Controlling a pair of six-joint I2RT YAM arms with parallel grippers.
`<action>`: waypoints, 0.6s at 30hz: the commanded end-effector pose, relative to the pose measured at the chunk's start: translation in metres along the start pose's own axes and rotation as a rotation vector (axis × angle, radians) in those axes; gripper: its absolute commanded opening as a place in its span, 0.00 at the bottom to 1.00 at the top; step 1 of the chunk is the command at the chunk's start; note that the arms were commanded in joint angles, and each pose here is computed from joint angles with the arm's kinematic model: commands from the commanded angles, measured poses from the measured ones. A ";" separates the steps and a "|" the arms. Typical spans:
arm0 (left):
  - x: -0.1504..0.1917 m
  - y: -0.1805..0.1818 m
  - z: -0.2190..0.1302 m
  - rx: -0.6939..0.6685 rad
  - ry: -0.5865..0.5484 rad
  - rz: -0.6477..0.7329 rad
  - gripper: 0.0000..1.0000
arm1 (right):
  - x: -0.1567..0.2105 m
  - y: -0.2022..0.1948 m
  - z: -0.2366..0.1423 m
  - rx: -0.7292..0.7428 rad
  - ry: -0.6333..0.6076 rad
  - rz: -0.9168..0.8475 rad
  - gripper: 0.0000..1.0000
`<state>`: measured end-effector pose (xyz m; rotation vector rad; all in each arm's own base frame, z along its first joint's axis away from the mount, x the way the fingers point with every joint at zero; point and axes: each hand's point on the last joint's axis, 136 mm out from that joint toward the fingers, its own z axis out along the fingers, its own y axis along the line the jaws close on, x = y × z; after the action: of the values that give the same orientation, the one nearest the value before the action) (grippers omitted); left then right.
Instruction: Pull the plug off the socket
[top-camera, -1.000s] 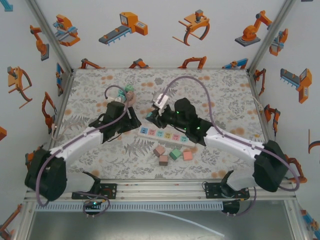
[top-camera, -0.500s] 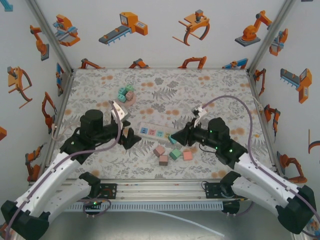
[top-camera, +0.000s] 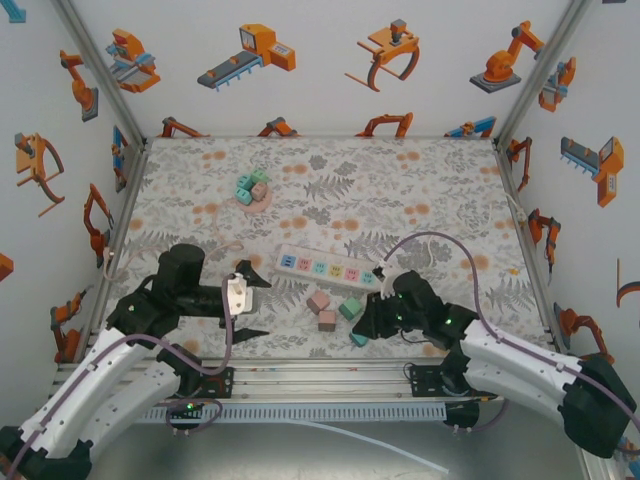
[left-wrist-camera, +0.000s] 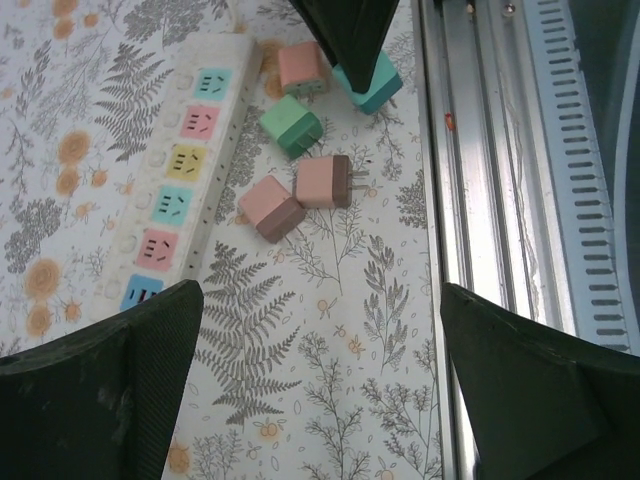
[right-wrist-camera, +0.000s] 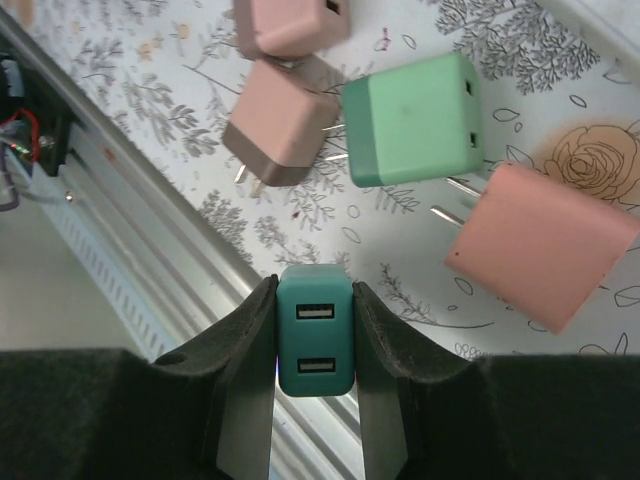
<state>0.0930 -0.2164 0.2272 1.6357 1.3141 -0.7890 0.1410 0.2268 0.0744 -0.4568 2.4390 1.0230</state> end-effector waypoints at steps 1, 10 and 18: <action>0.002 -0.018 0.003 0.086 -0.022 0.044 0.97 | -0.024 -0.001 0.006 0.012 -0.133 0.012 0.12; 0.007 -0.015 0.011 0.093 -0.013 0.032 0.97 | -0.018 -0.018 0.019 0.078 -0.128 0.046 0.43; 0.005 0.018 0.016 -0.072 -0.037 -0.012 0.97 | -0.021 -0.023 0.011 0.128 -0.145 0.041 0.51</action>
<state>0.1004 -0.2253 0.2097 1.6330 1.3161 -0.7905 0.1669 0.2275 0.0601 -0.3069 2.3915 0.9295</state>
